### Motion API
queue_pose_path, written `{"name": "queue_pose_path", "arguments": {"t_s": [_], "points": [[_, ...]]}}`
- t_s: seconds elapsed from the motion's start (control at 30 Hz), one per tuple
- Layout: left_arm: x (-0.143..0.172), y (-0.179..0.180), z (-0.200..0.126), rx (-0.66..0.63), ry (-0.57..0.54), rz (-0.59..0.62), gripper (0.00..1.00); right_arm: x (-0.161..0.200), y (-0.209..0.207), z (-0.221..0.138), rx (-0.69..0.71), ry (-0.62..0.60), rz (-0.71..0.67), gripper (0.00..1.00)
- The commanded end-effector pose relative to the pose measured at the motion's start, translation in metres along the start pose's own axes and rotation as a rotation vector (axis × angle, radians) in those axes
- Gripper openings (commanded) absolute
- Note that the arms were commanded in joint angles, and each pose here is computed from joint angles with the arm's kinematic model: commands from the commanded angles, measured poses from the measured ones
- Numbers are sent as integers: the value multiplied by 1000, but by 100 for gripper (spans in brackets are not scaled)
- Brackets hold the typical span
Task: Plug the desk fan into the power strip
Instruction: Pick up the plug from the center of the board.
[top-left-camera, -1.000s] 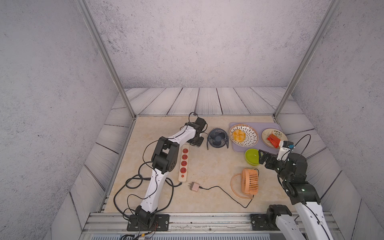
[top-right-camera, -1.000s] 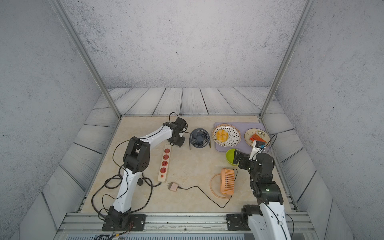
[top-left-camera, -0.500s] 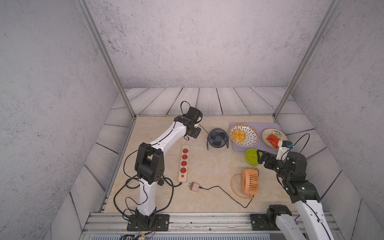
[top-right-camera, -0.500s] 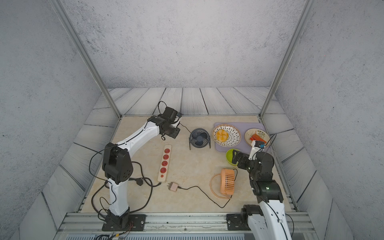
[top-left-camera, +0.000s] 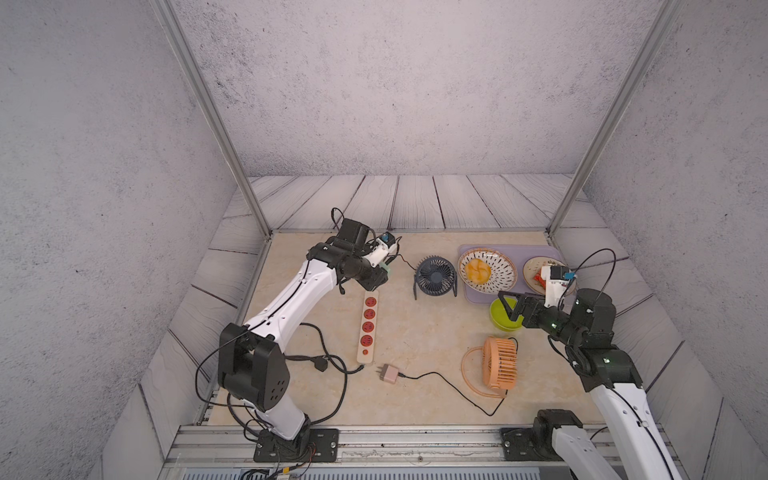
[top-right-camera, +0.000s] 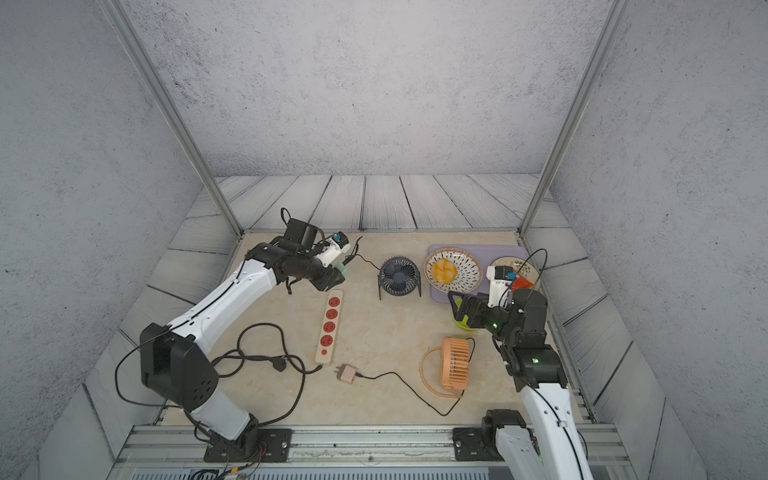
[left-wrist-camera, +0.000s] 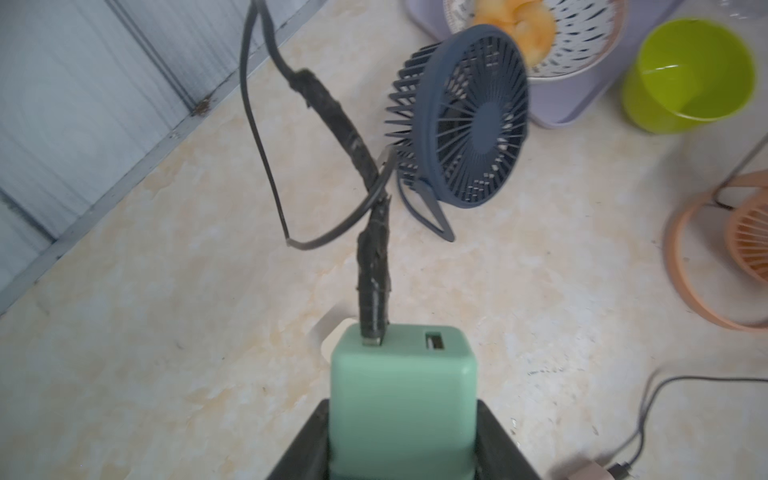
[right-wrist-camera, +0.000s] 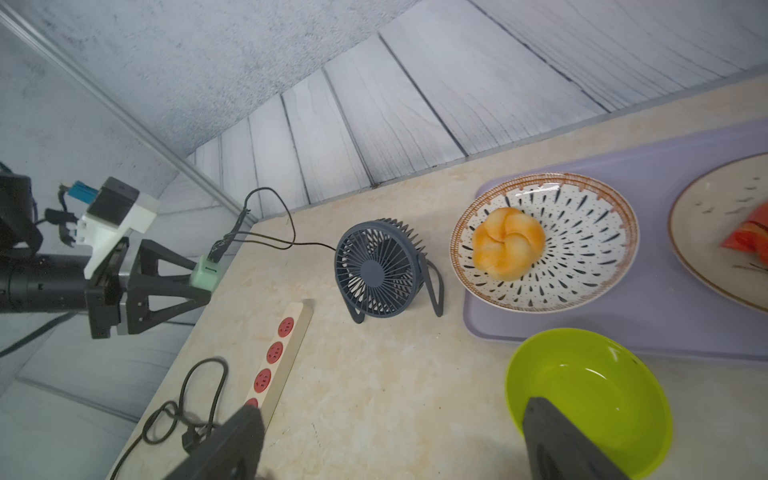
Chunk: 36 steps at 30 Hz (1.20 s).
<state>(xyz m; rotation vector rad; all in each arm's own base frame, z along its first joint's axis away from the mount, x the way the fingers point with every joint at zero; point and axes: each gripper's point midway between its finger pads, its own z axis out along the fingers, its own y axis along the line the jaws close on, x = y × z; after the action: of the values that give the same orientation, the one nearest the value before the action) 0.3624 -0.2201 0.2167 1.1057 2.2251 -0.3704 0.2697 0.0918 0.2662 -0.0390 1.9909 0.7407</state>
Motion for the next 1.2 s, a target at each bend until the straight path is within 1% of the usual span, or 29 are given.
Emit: {"name": "queue_pose_path", "arguments": {"t_s": [0.0,0.07,0.17,0.23,0.33,0.43,0.57,0.67,0.73,0.8,0.9,1.03,1.17], "points": [[-1,-31,-18,162,-86,117,21,-9,36,1,-171,-14,-113,91],[6,-40,-23,189,-90,160,20,-8,48,2,-227,-25,-178,91],[16,-53,-32,249,-67,246,16,-10,69,-3,-313,-55,-288,91],[21,-60,-37,281,-55,303,11,-9,83,-7,-369,-70,-372,91],[33,-74,-43,351,-48,431,12,-5,99,-10,-436,-68,-451,91],[44,-87,-54,415,-33,528,14,-2,115,-14,-513,-52,-508,91],[51,-90,-58,410,-10,588,11,7,136,-10,-611,-18,-525,91],[55,-94,-61,398,23,640,11,27,157,-3,-708,57,-548,91],[55,-99,-64,412,18,654,11,39,171,1,-763,81,-591,91],[53,-105,-64,427,5,639,11,48,180,4,-800,72,-625,92],[49,-117,-65,445,-5,633,11,55,186,12,-823,57,-627,92],[39,-129,-65,466,-38,613,11,67,192,25,-831,67,-666,91],[33,-138,-67,478,-43,609,11,68,192,41,-783,42,-717,88]]}}
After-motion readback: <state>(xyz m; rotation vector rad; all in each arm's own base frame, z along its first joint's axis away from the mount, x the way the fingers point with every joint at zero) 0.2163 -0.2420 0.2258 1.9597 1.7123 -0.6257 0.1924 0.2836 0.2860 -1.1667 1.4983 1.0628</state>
